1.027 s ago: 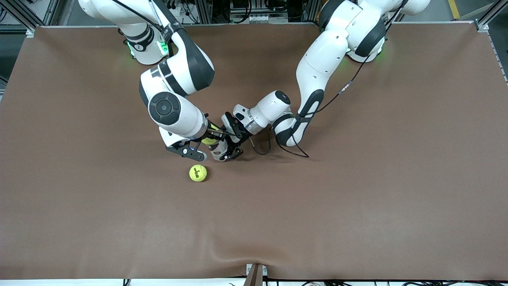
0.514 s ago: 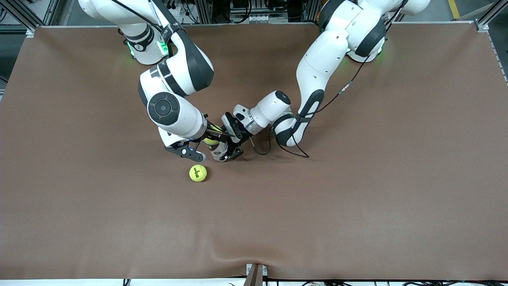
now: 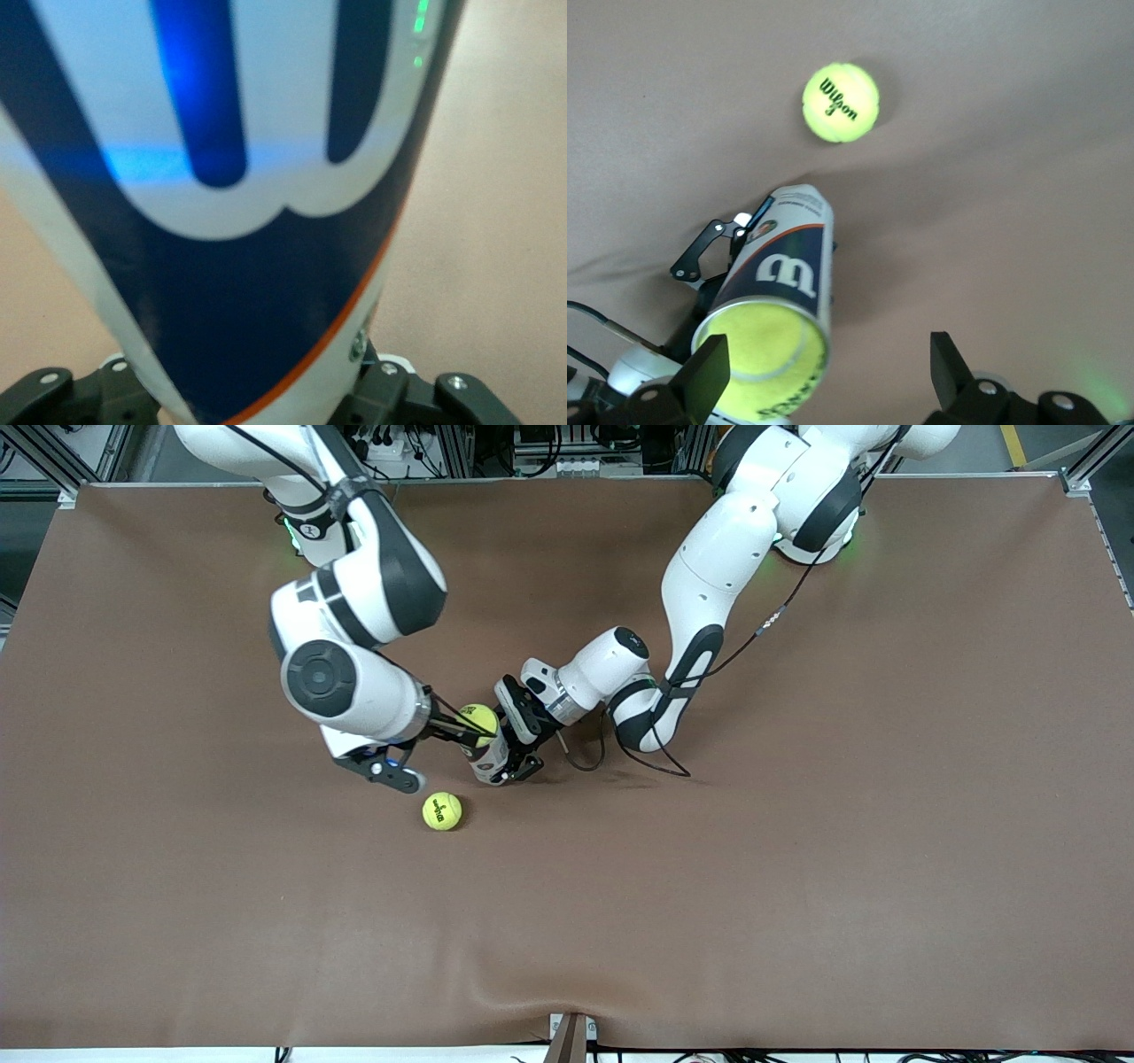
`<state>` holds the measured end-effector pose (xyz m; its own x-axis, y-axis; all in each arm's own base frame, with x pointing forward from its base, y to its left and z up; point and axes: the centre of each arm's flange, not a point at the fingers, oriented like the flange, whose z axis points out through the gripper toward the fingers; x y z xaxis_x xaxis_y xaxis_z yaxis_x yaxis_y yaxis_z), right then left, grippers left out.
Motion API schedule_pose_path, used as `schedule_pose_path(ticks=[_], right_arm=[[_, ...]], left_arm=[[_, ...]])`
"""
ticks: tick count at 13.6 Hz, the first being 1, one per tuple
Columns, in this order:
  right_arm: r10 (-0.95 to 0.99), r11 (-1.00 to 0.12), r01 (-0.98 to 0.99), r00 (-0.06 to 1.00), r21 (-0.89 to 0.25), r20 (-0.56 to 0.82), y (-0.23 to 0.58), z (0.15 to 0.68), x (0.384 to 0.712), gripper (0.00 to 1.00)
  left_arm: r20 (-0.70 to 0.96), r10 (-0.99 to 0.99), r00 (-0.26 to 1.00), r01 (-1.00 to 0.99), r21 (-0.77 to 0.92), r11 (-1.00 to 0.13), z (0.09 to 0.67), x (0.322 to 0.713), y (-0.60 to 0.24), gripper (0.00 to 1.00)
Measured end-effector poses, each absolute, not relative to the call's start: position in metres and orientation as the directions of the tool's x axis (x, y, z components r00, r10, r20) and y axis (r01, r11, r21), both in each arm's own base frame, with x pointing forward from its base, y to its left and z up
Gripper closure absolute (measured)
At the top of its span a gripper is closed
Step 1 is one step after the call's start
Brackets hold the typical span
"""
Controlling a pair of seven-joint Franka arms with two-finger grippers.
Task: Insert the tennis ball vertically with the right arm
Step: 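Open the right gripper to drop the ball into the tube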
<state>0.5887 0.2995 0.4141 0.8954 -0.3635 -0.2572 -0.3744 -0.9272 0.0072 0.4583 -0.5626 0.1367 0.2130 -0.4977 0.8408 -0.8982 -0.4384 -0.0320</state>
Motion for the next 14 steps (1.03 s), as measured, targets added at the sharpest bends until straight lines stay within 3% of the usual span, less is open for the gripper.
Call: schedule_pose_path(ticks=[6,14], right_arm=[[-0.425,-0.899,-0.437,0.886,-0.027,-0.188,0.234,0.417,0.627,0.00],[-0.444,-0.894,-0.445,0.895,-0.048,-0.036,0.235,0.305,0.668,0.00]], left_arm=[[0.841,-0.497,0.214,-0.898,-0.031,-0.439,0.137,0.458,-0.562,0.22],[0.841,-0.497,0.215,-0.898,-0.030,-0.439,0.137,0.458,-0.562,0.22]])
